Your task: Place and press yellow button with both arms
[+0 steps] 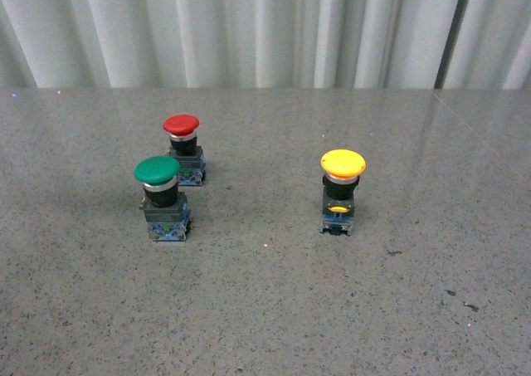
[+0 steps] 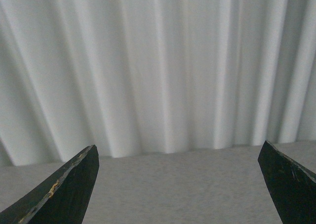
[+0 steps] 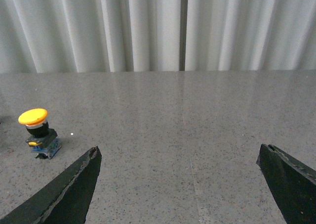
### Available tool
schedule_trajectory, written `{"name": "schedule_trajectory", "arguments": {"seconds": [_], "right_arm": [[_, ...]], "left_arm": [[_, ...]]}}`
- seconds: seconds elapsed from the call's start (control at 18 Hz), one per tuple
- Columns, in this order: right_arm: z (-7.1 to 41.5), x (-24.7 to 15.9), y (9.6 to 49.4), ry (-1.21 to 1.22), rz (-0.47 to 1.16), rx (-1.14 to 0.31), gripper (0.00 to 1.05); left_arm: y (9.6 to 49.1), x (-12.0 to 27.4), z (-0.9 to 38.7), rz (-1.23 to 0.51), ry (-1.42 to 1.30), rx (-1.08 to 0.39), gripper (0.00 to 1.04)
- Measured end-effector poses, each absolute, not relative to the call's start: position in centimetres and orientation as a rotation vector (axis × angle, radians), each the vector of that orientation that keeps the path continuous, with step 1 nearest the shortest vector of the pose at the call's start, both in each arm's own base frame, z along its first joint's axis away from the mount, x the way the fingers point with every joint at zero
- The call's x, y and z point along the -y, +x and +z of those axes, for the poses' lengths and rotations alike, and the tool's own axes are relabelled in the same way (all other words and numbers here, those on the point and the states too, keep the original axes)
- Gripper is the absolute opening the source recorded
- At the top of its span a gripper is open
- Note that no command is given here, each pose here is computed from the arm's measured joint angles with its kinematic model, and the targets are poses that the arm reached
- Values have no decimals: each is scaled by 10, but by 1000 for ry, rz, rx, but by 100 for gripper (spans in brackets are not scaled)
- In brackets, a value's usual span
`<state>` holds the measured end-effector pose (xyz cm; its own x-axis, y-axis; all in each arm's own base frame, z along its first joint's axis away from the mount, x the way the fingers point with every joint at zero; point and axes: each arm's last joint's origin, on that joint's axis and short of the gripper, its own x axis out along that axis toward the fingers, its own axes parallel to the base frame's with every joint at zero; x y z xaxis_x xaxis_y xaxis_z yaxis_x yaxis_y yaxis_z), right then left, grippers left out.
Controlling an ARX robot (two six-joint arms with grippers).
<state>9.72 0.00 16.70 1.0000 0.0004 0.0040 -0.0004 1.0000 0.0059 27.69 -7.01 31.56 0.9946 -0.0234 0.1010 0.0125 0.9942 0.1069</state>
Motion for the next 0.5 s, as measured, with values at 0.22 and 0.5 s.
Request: {"name": "schedule_trajectory", "arguments": {"seconds": [0.22, 0.5], "right_arm": [[167, 0, 97, 6, 0, 4, 98], [167, 0, 97, 6, 0, 4, 98]], "left_arm": [[225, 17, 308, -6, 101, -4, 79], [161, 1, 244, -5, 10, 1, 22]]}}
